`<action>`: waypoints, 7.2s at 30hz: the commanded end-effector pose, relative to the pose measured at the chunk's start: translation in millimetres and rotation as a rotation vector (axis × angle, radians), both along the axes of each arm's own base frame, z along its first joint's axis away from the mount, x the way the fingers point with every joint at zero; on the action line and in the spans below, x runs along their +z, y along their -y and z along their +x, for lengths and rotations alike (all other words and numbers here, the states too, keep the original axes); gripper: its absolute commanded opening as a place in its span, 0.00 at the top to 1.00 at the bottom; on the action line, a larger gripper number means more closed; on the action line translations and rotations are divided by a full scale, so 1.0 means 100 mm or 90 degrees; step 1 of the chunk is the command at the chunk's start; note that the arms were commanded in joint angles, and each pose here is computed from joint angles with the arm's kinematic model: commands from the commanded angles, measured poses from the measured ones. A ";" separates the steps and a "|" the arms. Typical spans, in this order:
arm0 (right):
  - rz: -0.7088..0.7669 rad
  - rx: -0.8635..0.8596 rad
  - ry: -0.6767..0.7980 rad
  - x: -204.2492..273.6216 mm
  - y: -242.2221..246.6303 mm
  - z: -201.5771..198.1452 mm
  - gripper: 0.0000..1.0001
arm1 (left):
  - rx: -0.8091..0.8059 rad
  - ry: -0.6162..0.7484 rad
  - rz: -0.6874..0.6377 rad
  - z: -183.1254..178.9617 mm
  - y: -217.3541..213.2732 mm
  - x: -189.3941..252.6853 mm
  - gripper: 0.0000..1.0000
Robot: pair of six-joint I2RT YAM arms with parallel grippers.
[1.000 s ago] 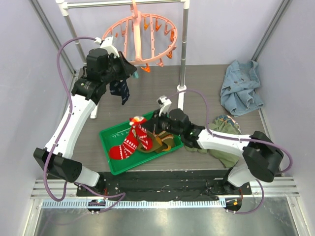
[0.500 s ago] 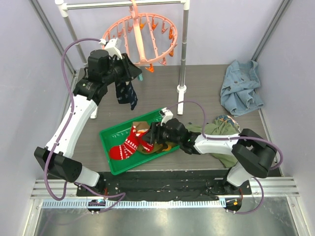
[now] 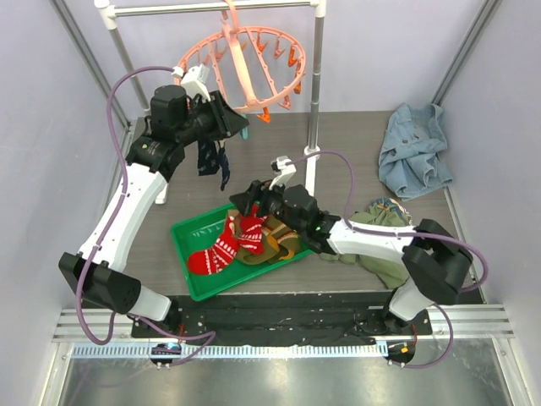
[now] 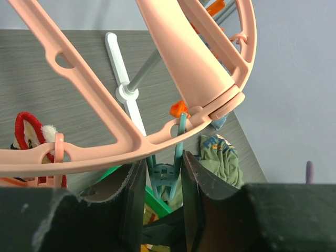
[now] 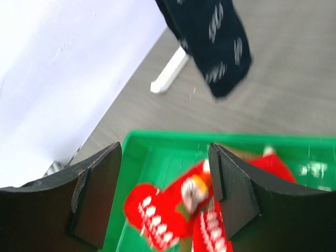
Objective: Remove the socks clipped to the hanger
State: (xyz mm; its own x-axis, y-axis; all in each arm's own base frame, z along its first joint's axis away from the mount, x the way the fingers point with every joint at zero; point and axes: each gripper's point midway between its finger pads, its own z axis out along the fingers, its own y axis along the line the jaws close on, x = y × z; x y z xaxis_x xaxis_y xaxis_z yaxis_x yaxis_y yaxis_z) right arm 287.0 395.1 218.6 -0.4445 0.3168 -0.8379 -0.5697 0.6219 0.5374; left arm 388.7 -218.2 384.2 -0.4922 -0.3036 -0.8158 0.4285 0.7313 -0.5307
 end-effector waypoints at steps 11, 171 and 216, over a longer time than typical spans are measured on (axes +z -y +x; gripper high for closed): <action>0.038 -0.162 0.250 0.56 -0.46 0.94 0.19 | -0.020 0.041 -0.044 -0.05 0.06 0.27 0.64; 0.010 -0.227 0.351 1.05 -0.32 0.54 0.21 | -0.001 -0.013 -0.123 0.09 -0.37 0.28 1.00; -0.034 -0.133 0.339 0.70 -0.79 0.72 0.99 | 0.129 -0.011 -0.022 -0.10 -0.80 0.51 0.39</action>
State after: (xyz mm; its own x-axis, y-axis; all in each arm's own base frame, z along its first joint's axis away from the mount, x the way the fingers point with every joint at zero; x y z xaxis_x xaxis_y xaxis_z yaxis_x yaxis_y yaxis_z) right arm 375.4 476.7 245.4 0.0915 0.2010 -0.9753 -0.5776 0.8085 0.1124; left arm 389.7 -158.7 424.0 -0.4920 -0.4422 -0.7500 0.3064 0.7183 -0.6246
